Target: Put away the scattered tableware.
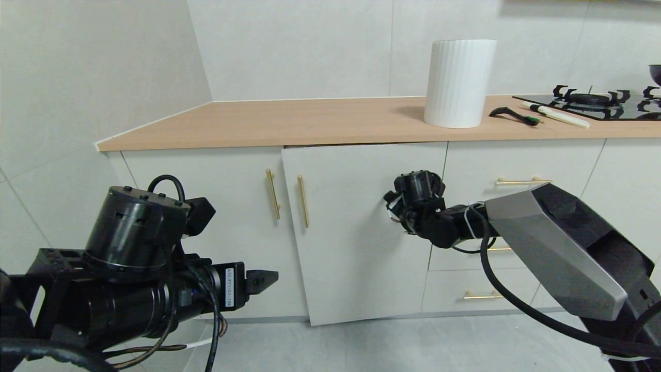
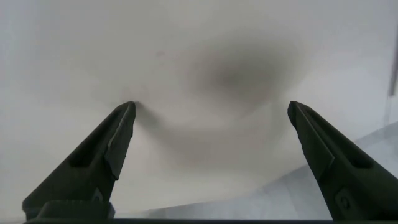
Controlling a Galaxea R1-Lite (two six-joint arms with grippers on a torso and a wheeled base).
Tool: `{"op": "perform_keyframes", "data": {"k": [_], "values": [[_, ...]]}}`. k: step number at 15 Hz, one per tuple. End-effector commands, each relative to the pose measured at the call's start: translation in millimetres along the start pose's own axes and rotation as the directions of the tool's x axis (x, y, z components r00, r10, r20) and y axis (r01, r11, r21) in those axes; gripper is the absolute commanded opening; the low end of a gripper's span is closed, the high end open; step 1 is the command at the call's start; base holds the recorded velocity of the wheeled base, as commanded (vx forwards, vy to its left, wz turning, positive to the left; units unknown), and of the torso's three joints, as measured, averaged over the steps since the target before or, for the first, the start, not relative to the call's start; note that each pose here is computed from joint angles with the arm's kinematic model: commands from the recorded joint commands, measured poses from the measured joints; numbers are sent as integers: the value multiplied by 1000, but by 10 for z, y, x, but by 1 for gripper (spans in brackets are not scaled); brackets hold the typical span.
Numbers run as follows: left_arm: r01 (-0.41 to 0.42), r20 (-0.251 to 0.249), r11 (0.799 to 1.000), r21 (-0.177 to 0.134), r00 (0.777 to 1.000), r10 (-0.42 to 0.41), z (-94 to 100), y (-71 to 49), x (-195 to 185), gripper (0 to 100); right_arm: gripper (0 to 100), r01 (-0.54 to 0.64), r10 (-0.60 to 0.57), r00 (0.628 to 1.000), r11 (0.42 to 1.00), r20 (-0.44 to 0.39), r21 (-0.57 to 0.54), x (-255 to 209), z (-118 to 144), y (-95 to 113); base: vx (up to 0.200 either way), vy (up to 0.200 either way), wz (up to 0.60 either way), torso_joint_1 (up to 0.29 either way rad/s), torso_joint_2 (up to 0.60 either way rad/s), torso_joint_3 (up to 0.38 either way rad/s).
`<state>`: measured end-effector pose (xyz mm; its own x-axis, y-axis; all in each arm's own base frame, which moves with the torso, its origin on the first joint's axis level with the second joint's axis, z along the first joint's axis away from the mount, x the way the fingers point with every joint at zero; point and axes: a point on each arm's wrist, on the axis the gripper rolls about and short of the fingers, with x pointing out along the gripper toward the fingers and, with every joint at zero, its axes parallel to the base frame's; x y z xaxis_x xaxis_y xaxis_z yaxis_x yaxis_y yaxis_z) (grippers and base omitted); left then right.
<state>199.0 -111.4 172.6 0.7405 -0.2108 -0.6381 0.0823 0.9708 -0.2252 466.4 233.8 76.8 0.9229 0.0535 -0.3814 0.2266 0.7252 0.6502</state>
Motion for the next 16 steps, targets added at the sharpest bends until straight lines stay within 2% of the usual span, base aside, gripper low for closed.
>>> {"op": "perform_keyframes", "data": {"k": [1, 4, 13, 16], "values": [[-1, -2, 1000, 0, 1000, 1, -4, 1, 5, 100, 100, 23, -23, 1000, 1000, 13, -1, 100, -28, -30, 0, 0, 0, 0, 0, 0], [-2, -3, 1000, 0, 1000, 2, -5, 0, 9, 100, 100, 43, -43, 998, 999, 39, 2, 154, -18, -50, 0, 0, 0, 0, 0, 0], [-3, -6, 1000, 1, 1000, 3, -8, 0, 18, 100, 100, 37, -38, 998, 999, 50, 9, 134, 39, -29, 0, 0, 0, 0, 0, 0], [-2, -3, 1000, 0, 1000, 2, -5, 0, 9, 100, 100, 28, -29, 999, 1000, 35, 5, -135, 196, 68, 0, 0, 0, 0, 0, 0]]}}
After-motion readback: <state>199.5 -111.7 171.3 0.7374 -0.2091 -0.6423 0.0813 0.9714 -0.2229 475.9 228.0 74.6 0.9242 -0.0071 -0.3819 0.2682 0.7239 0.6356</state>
